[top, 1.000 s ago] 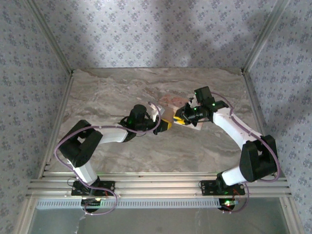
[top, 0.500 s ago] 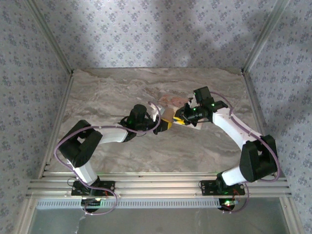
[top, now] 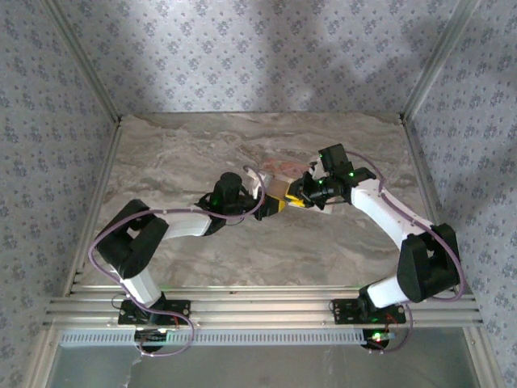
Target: Unlock the padlock with the key
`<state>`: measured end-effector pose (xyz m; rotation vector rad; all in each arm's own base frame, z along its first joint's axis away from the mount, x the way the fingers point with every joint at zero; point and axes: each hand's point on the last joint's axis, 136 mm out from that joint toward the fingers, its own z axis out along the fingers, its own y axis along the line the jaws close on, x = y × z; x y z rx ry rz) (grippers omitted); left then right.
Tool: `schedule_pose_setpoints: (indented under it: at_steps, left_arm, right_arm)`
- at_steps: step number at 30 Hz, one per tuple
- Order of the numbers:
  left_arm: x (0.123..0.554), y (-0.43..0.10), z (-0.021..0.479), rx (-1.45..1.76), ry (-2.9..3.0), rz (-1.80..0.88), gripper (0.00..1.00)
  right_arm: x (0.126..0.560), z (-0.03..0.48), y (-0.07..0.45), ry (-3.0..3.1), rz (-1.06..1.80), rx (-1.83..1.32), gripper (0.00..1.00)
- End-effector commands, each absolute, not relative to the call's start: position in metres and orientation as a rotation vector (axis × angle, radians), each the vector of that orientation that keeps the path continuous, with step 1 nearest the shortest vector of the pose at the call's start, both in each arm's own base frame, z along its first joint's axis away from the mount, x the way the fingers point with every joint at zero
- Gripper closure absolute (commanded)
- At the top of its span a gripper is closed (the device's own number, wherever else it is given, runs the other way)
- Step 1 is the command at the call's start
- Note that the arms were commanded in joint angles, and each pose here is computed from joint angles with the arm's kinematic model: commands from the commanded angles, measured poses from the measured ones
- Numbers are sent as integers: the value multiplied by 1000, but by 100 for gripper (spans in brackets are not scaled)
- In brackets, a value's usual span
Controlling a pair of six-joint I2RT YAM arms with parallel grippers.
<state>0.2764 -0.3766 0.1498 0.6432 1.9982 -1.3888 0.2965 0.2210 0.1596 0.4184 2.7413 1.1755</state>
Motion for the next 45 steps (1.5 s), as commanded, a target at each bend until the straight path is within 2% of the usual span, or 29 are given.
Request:
schedule_pose_setpoints:
  at_steps: [1, 7, 15, 22, 24, 27, 30, 33, 41, 45]
  left_arm:
    - [289, -380, 195, 631, 1800, -1463, 100]
    - [285, -380, 182, 687, 1853, -1386, 100]
    - [257, -345, 94, 628, 2054, -1279, 100]
    - [243, -328, 51, 551, 2107, -1233, 100]
    - [243, -325, 45, 530, 2114, -1210, 100]
    - [241, -323, 34, 523, 2151, -1157, 100]
    - [239, -320, 27, 524, 2165, -1120, 100]
    - [237, -319, 22, 523, 2172, -1096, 100]
    - [230, -327, 28, 486, 2150, -1086, 100]
    - [222, -335, 32, 512, 2170, -1071, 100]
  right_arm:
    - [284, 167, 228, 2755, 1227, 322, 100]
    - [284, 156, 225, 2760, 1153, 306, 100]
    - [274, 114, 243, 2746, 1026, 229, 100]
    - [277, 80, 245, 2697, 976, 223, 99]
    - [278, 78, 244, 2680, 958, 226, 88]
    - [278, 81, 241, 2643, 918, 220, 64]
    - [276, 85, 240, 2607, 895, 223, 50]
    - [274, 85, 234, 2587, 864, 261, 44]
    - [269, 101, 225, 2389, 862, 384, 41]
    - [262, 92, 227, 2389, 848, 386, 40]
